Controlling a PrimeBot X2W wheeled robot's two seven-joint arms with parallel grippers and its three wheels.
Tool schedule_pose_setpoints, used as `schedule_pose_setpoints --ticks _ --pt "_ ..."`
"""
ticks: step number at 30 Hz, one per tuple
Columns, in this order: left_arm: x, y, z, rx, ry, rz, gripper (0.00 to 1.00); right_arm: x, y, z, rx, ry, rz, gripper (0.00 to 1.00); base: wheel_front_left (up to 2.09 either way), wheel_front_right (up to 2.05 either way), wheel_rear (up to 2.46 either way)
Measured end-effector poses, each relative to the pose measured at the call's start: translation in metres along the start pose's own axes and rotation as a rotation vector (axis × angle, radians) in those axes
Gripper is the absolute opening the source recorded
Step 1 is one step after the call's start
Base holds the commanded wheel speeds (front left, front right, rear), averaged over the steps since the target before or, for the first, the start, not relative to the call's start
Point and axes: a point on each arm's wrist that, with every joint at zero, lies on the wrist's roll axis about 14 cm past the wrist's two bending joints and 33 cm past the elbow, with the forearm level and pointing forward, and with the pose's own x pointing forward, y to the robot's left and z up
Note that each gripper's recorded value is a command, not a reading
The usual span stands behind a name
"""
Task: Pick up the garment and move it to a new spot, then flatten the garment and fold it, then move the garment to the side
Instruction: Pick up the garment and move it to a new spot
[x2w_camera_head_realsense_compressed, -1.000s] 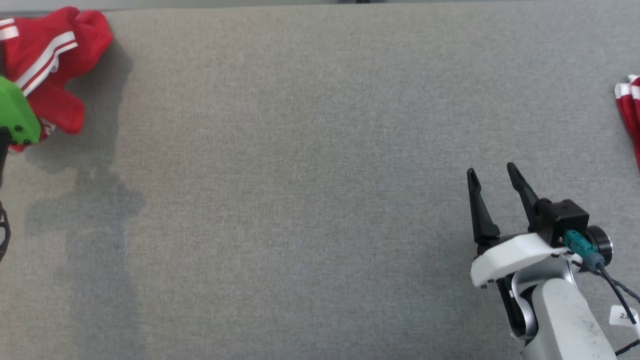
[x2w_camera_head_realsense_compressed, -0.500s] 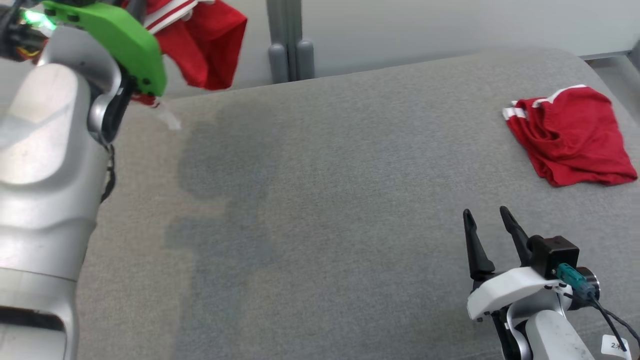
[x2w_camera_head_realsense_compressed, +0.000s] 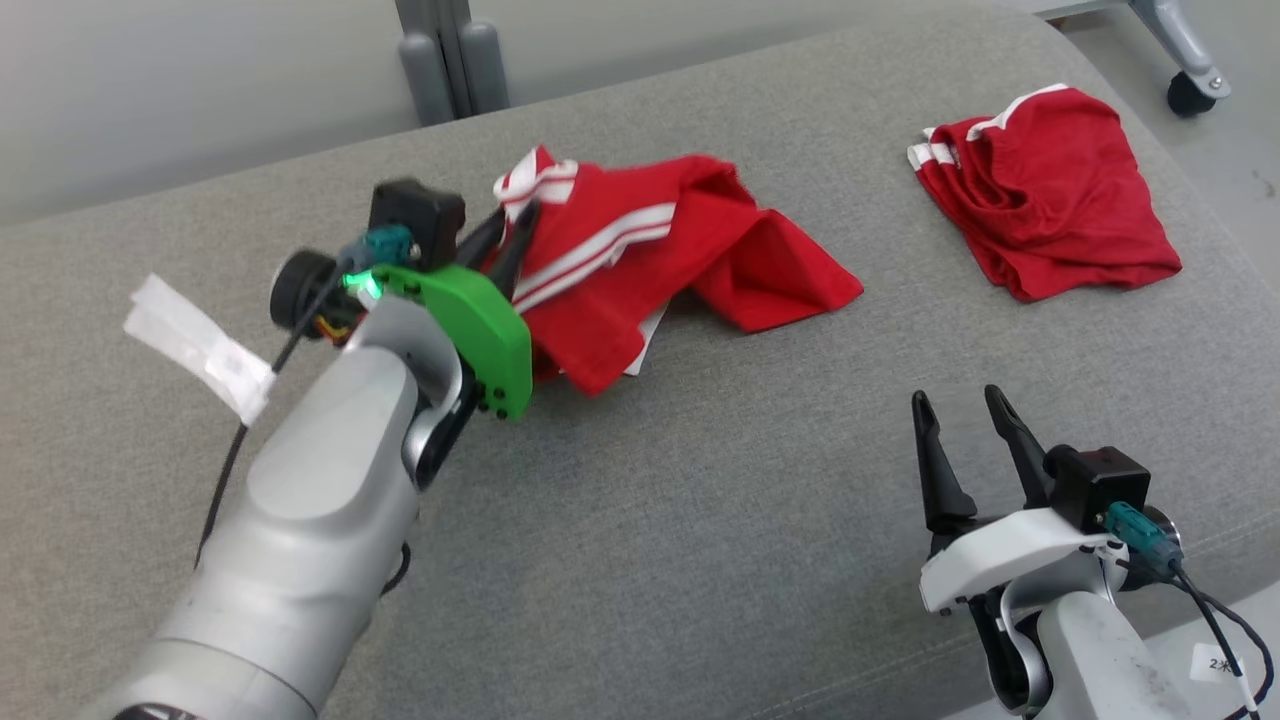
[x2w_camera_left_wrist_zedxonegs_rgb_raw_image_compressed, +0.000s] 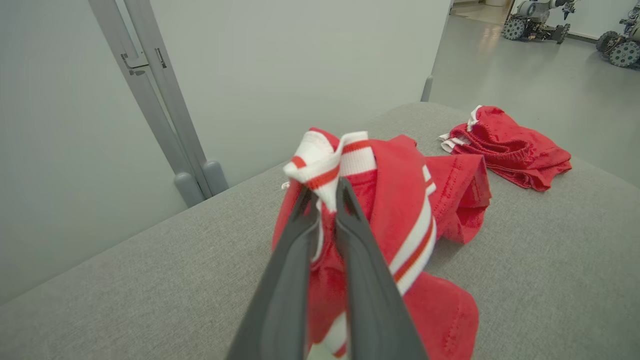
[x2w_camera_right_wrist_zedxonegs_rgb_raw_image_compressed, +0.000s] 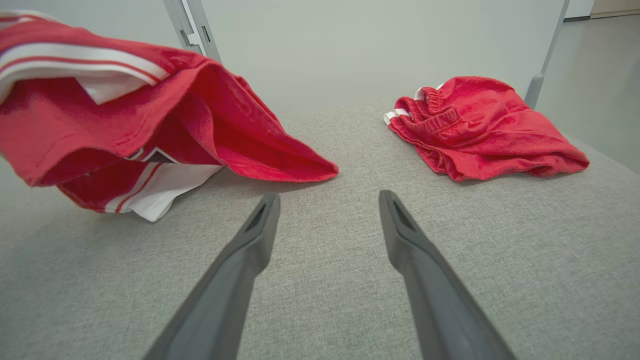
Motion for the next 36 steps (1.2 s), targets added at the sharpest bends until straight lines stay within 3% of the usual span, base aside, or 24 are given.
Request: schedule_pose_setpoints --ticks 2,4,5,6,12,22,29,36 --pt "-0.005 0.000 -0.041 -0.053 0.076 0.011 0.00 0.004 0.000 -0.005 -0.001 0.014 0.000 1.00 0.00 0.00 0.00" --pt "-0.009 -0.001 -0.073 -0.092 0.131 0.020 0.24 0.006 -0.001 -0.010 -0.004 0.032 -0.004 1.00 0.00 0.00 0.00" --pt "-0.010 -0.002 -0.081 -0.104 0.142 0.020 0.47 0.007 -0.002 -0.012 -0.005 0.037 -0.007 1.00 0.00 0.00 0.00" --pt "-0.011 -0.003 -0.085 -0.108 0.147 0.020 1.00 0.007 -0.003 -0.013 -0.006 0.040 -0.009 1.00 0.00 0.00 0.00" --pt "-0.018 0.003 -0.090 -0.097 0.136 0.046 1.00 0.009 -0.003 -0.012 -0.022 0.038 -0.007 1.00 0.00 0.00 0.00" --pt "-0.043 0.025 -0.038 -0.053 -0.015 0.151 1.00 0.010 0.011 0.009 -0.062 -0.031 0.041 1.00 0.00 0.00 0.00" --pt "-0.089 0.033 -0.027 -0.084 -0.091 0.270 1.00 0.001 0.017 0.015 -0.057 -0.056 0.057 1.00 0.00 0.00 0.00" --pt "-0.158 0.050 -0.044 -0.139 -0.142 0.471 1.00 -0.005 0.038 0.009 -0.038 -0.042 0.121 1.00 0.00 0.00 0.00"
